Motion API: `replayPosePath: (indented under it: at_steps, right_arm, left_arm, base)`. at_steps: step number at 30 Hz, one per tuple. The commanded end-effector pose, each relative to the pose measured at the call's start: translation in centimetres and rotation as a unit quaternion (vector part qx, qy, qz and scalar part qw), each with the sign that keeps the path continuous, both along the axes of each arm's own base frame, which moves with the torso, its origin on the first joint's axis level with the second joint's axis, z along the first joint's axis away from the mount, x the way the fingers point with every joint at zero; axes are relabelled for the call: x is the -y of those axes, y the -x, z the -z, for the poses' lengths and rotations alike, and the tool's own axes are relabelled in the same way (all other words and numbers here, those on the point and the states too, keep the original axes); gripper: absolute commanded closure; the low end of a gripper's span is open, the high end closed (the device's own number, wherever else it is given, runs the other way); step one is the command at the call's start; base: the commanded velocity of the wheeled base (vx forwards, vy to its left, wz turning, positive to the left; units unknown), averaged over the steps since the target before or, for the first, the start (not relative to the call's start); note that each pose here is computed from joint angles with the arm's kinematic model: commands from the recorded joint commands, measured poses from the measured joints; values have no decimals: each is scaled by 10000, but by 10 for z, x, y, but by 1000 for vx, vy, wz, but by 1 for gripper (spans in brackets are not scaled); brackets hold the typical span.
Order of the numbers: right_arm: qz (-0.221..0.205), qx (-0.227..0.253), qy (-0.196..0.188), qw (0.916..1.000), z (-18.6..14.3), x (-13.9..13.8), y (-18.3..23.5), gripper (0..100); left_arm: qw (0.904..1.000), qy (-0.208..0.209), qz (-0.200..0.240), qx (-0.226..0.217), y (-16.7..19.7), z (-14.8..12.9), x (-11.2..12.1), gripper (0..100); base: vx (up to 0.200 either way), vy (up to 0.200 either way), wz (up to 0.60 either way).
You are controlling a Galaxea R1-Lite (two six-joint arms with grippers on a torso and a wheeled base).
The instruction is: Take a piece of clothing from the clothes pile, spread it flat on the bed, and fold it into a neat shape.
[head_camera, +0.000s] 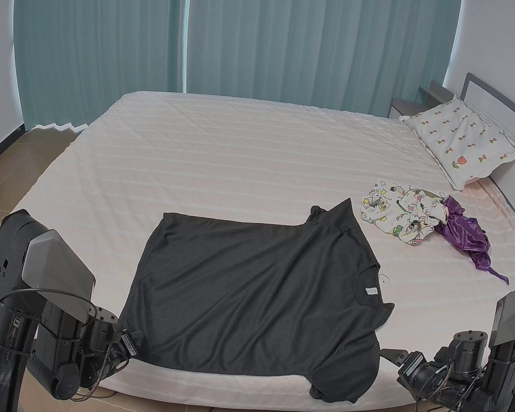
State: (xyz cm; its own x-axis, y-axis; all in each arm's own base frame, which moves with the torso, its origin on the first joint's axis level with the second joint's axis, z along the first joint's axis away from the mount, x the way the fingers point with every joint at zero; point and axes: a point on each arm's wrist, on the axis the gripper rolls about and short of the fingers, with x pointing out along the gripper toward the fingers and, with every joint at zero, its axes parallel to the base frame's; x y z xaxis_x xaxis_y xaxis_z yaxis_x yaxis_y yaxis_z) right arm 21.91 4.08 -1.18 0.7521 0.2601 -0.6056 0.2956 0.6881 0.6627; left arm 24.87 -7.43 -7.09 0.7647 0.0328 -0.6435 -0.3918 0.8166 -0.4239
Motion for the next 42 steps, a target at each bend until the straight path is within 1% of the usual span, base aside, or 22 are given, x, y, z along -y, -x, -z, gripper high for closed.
replayPosePath:
  at_steps: [1, 3, 6, 11, 12, 14, 15, 16, 19, 20, 22, 26, 27, 28, 30, 31, 34, 37, 40, 42]
  right_arm:
    - [-4, 27, 7, 10000, 0, 0, -1, 0]
    - [-1, 14, 15, 10000, 1, 0, 0, 0]
    - [4, 4, 34, 10000, 2, 1, 0, 0]
    - [-10, 62, 42, 10000, 1, 0, -3, 0]
    - [-65, 132, 104, 9998, 1, 0, -5, 0]
    - [-124, 203, 173, 9996, 0, -1, -7, 0]
    - [-349, 388, 434, 9977, -1, -2, -11, 0]
    - [-459, 460, 578, 9962, -2, -2, -11, 0]
    - [-675, 677, 837, 9919, -1, -4, -22, 0]
    - [-697, 679, 867, 9915, 0, -4, -25, 0]
    - [-737, 528, 902, 9918, 8, -6, -34, 0]
    - [-727, 405, 912, 9924, 12, -7, -50, 0]
    - [-727, 405, 912, 9924, 12, -7, -50, 0]
    - [-717, 303, 907, 9928, 15, -7, -62, 0]
    - [-718, 235, 914, 9929, 18, -7, -67, 0]
    - [-780, 204, 852, 9931, 25, -8, -73, 0]
    - [-851, 223, 686, 9938, 29, -5, -79, 0]
    - [-915, 229, 672, 9933, 28, -4, -78, 0]
    - [-960, 193, 742, 9924, 33, -3, -78, 0]
    - [-1066, 147, 987, 9893, 42, 3, -80, 0]
  left_arm:
    - [10000, -40, -67, 35, 1, 0, -1, 100]
    - [9995, -232, -185, 51, 3, -1, -2, 100]
    - [9995, -283, -162, -14, 10, -6, -4, 100]
    - [10000, -19, 53, 6, 17, -19, -3, 100]
    - [9998, 155, 159, 12, 19, -25, -5, 100]
    - [9994, 281, 204, -53, 20, -25, -9, 100]
    - [9994, 296, 198, -57, 19, -25, -9, 100]
    - [9993, 299, 196, -66, 19, -25, -10, 100]
    - [9993, 302, 207, -91, 20, -24, -10, 100]
    - [9993, 305, 212, -100, 20, -24, -10, 100]
    - [9990, 346, 236, -148, 23, -25, -11, 100]
    - [9973, 561, 380, -282, 27, -25, -11, 100]
    - [9973, 561, 380, -282, 27, -25, -11, 100]
    - [9971, 592, 361, -311, 27, -24, -13, 100]
    - [9970, 599, 364, -329, 27, -24, -14, 100]
    - [9969, 603, 366, -354, 28, -23, -14, 100]
    - [9967, 620, 376, -374, 28, -23, -14, 100]
    - [9961, 672, 433, -382, 28, -23, -14, 100]
    - [9960, 675, 438, -391, 28, -23, -14, 100]
    - [9960, 677, 438, -384, 28, -23, -14, 100]
  base:
    - [0, 0, 0]
    - [0, 0, 0]
    - [0, 0, 0]
    - [0, 0, 0]
    - [0, 0, 0]
    - [0, 0, 0]
    - [0, 0, 0]
    - [0, 0, 0]
    - [0, 0, 0]
    - [0, 0, 0]
    - [0, 0, 0]
    - [0, 0, 0]
    - [0, 0, 0]
    - [0, 0, 0]
    - [0, 0, 0]
    - [0, 0, 0]
    - [0, 0, 0]
    - [0, 0, 0]
    - [0, 0, 0]
    - [0, 0, 0]
